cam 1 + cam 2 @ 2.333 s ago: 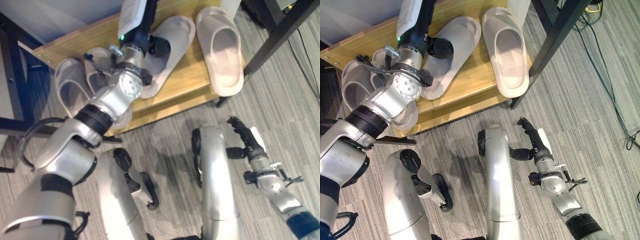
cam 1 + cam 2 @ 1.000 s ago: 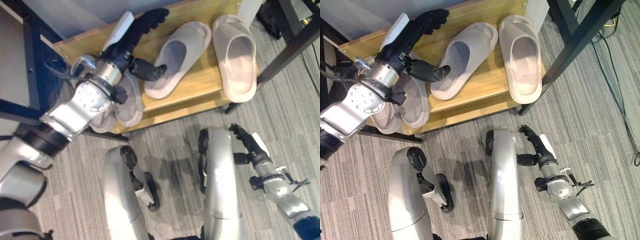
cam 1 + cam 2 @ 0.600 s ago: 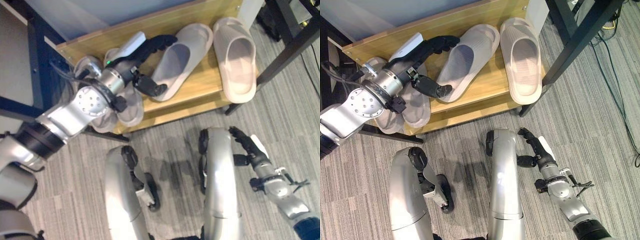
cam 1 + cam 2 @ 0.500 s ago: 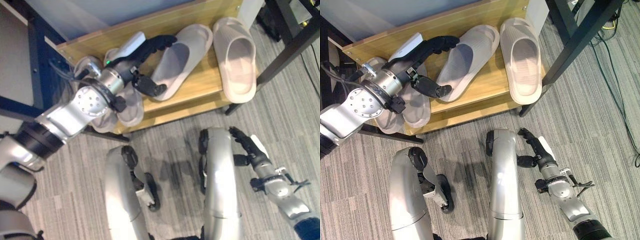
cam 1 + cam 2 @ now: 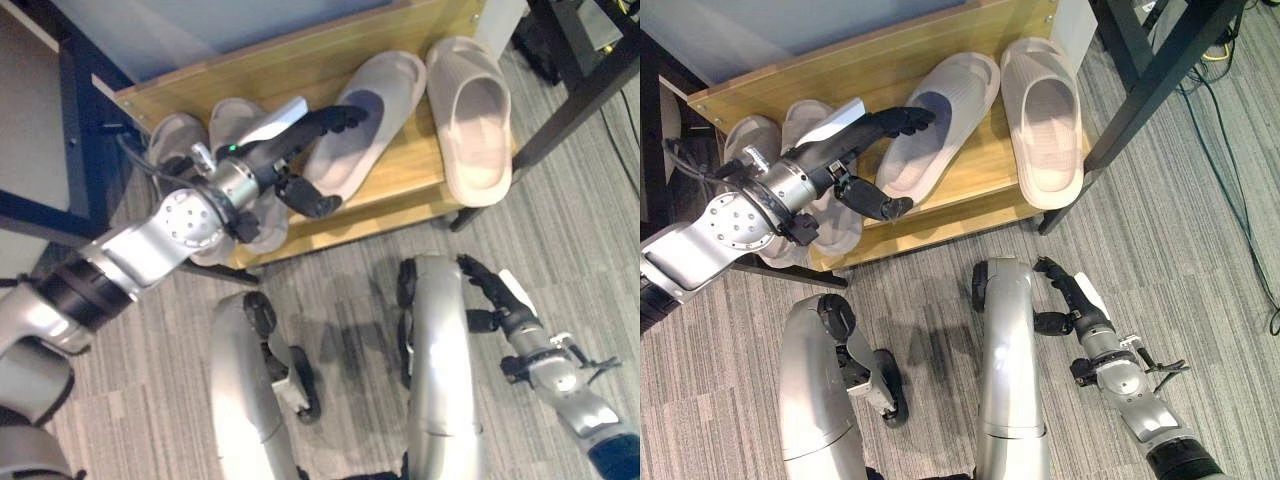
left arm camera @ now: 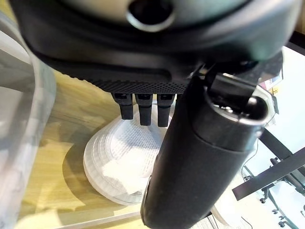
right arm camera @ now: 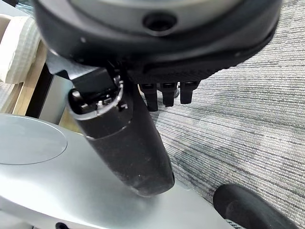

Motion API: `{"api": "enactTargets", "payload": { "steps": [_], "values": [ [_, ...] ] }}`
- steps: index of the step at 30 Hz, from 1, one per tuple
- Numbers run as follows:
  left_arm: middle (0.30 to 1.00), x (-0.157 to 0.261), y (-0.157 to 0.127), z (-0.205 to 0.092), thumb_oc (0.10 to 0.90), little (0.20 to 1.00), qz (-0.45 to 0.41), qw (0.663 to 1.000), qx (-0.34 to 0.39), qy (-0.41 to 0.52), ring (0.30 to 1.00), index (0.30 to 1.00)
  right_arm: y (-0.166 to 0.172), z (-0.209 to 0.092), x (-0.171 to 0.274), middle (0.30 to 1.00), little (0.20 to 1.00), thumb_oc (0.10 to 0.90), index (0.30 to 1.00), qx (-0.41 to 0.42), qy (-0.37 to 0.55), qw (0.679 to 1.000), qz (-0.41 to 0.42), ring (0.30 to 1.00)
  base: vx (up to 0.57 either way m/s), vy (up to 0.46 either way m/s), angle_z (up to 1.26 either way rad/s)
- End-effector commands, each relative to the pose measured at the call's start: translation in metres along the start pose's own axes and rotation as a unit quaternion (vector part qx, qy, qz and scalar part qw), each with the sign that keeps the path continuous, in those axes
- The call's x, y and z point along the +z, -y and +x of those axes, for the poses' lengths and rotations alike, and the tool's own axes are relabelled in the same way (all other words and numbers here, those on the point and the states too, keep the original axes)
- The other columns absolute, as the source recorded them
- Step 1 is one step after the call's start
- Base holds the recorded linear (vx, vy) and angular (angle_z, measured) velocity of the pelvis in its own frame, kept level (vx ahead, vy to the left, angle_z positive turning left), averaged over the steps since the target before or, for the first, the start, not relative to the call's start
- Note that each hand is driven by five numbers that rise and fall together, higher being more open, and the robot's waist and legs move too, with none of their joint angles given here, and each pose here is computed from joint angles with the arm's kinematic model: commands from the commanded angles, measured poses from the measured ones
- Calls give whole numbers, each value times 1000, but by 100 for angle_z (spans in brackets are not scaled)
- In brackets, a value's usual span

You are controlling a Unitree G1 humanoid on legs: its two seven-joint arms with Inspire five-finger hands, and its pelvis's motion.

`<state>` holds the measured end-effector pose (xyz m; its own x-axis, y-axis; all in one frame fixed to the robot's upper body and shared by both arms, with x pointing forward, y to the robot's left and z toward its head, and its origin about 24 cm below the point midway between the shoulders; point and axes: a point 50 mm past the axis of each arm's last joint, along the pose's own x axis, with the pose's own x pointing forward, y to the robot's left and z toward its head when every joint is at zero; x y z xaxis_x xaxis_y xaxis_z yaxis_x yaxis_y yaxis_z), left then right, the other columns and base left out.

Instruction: Arrange the slippers neatly on the shoe rack.

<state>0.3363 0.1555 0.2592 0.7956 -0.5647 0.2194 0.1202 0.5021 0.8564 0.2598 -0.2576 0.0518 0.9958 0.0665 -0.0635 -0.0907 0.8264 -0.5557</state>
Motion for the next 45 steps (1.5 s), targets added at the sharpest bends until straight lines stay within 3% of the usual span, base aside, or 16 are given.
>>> {"api": "enactTargets", "payload": {
  "steps": [1, 23, 45],
  "values": [
    [900, 52, -26, 11, 800, 900, 12, 992, 49, 118, 900, 900, 14, 7, 51, 900, 900, 800, 900, -14, 125, 992, -4, 900, 0, 0, 0],
    [900, 78, 3, 34, 800, 900, -67, 981, 40, 177, 900, 900, 7, 11, 57, 900, 900, 800, 900, -3, 136, 991, -16, 900, 0, 0, 0],
    [900, 78, 0, 34, 800, 900, -127, 964, 126, 198, 900, 900, 2, 10, 60, 900, 900, 800, 900, -11, 148, 989, -10, 900, 0, 0, 0]
  ]
}}
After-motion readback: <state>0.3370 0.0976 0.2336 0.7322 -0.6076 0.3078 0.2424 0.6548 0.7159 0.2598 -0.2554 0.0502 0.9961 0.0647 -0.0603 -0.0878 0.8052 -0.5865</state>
